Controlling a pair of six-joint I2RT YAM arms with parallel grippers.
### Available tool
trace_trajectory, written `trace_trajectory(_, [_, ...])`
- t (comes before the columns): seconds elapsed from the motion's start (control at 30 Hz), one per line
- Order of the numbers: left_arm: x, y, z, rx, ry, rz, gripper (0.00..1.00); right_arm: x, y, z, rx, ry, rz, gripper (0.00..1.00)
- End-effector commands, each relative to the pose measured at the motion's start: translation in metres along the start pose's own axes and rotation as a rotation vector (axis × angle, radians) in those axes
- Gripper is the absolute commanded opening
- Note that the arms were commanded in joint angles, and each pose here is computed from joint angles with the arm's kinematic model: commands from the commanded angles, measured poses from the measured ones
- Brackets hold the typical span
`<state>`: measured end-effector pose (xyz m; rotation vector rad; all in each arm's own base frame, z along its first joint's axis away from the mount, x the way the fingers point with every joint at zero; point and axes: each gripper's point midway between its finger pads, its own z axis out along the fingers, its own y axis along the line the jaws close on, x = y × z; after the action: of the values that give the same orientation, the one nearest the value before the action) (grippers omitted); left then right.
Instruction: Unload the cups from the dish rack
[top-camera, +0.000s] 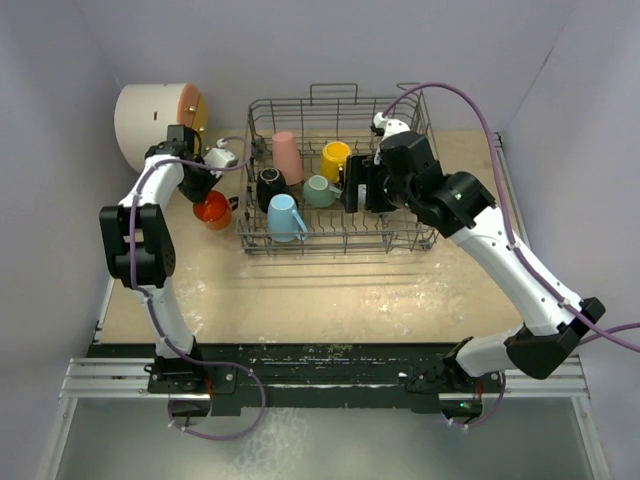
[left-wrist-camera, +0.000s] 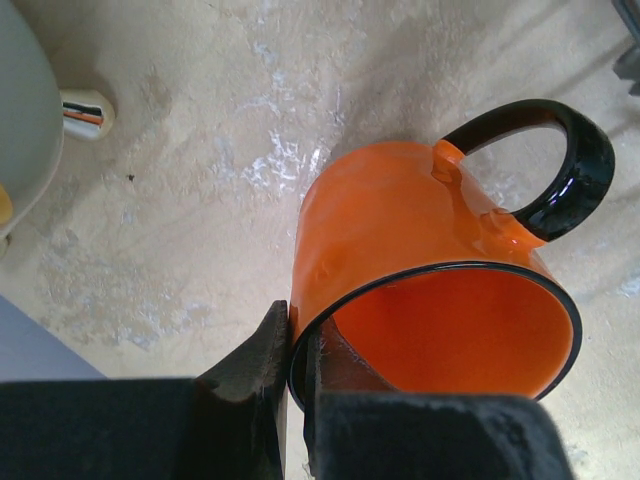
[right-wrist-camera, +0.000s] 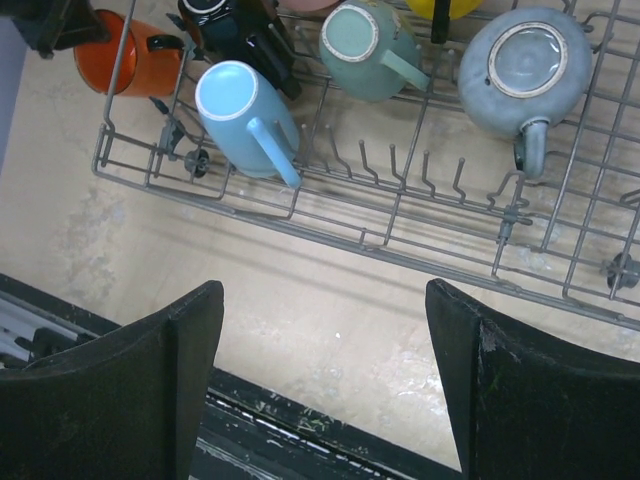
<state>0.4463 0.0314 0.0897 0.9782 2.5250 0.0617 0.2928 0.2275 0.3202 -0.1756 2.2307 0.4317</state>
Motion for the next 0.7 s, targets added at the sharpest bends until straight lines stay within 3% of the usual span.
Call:
trace_trajectory(0.0, [-0.032,0.022,-0.010,-0.041,-0.098,-0.001,0.03,-0.002,0.006,0.005,-0.033,-0.009,-0.022,0.84])
trace_trajectory(0.1, [-0.036,0.024,-0.009,-0.040,-0.113,0.010,0.14,-0.004,0.002,0.011,-0.009,-0.023,-0.048,0.85])
trace_trajectory(0.33, [-0.040,0.029,-0.005,-0.046,-0.116,0.010,0.24,0.003,0.008,0.023,-0.041,-0.002,-0.069,0.88])
trace_trajectory(0.5, [-0.047,0.034,-0.017,-0.077,-0.148,0.009,0.44,0.014,0.016,0.040,-0.071,0.029,-0.091,0.90])
trace_trajectory(0.67, [-0.075,0.035,-0.078,-0.127,-0.287,0.031,0.91,0.019,0.029,0.068,-0.099,0.075,-0.147,0.90])
